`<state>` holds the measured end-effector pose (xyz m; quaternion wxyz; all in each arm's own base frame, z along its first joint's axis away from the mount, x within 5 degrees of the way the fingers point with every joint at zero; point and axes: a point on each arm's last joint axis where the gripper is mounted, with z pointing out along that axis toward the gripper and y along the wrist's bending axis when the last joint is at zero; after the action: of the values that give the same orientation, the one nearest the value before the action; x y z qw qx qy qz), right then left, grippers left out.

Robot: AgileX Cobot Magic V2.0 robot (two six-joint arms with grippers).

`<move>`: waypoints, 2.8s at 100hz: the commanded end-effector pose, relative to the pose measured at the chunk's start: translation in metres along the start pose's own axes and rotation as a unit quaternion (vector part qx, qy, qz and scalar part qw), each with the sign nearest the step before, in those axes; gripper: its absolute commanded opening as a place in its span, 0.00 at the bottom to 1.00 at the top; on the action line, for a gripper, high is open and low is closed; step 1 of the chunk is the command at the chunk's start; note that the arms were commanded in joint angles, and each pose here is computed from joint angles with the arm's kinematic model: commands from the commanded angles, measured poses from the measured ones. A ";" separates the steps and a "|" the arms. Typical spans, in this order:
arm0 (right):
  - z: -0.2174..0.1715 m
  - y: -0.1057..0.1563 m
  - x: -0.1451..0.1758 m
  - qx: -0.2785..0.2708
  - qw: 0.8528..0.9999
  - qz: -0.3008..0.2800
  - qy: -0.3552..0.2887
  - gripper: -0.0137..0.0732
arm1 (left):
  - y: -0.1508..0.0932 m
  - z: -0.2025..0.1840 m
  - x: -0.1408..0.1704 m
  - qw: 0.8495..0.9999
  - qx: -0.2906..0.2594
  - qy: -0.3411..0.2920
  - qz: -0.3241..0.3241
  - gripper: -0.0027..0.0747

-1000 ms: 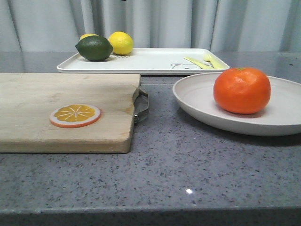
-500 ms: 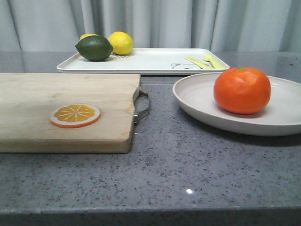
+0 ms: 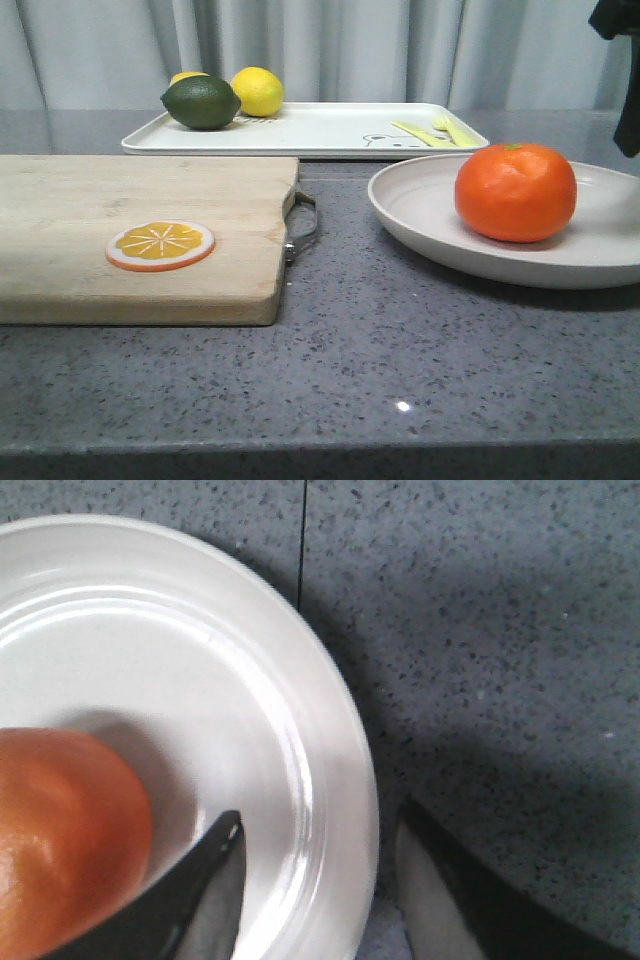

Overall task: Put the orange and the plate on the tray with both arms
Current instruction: 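Move the right gripper down to the rim of the white plate, then grip the plate rim with the right gripper and lift it over the tray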

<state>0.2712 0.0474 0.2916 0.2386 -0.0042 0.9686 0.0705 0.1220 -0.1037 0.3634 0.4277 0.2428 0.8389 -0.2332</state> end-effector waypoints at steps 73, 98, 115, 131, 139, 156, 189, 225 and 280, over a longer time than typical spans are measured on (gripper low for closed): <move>0.022 0.000 -0.013 -0.001 1.000 -0.001 0.015 0.38 | -0.002 -0.007 -0.009 0.999 0.004 -0.033 -0.005 0.36; 0.022 0.000 -0.013 -0.001 1.000 0.002 0.014 0.12 | -0.002 -0.007 -0.009 0.999 0.004 -0.033 -0.005 0.36; 0.022 0.000 -0.014 -0.001 1.000 0.011 0.008 0.07 | -0.002 -0.007 -0.009 0.999 0.006 -0.033 -0.007 0.36; 0.015 -0.001 -0.022 -0.030 0.997 0.060 -0.037 0.07 | -0.002 -0.007 -0.009 0.999 0.006 -0.033 -0.008 0.36; 0.010 -0.005 -0.029 -0.046 0.996 0.067 -0.040 0.07 | -0.002 -0.007 -0.009 0.999 0.006 -0.033 -0.008 0.36; 0.001 0.001 -0.049 -0.088 0.993 0.055 -0.059 0.07 | -0.002 -0.007 -0.009 0.999 0.006 -0.033 -0.011 0.36; 0.004 0.015 -0.117 -0.117 0.990 0.037 -0.065 0.08 | -0.003 -0.007 -0.009 0.999 0.010 -0.033 -0.015 0.36; 0.035 0.047 -0.181 -0.147 0.987 -0.004 -0.064 0.08 | -0.003 -0.007 -0.009 0.999 0.012 -0.037 -0.018 0.36; 0.079 0.054 -0.224 -0.180 0.977 0.012 -0.113 0.08 | -0.003 -0.007 -0.010 0.999 0.012 -0.039 -0.018 0.36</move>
<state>0.5097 0.1052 0.2864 0.2677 -0.0352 0.9386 0.2147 0.1194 -0.1034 0.3612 0.4149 0.2420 0.8442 -0.2381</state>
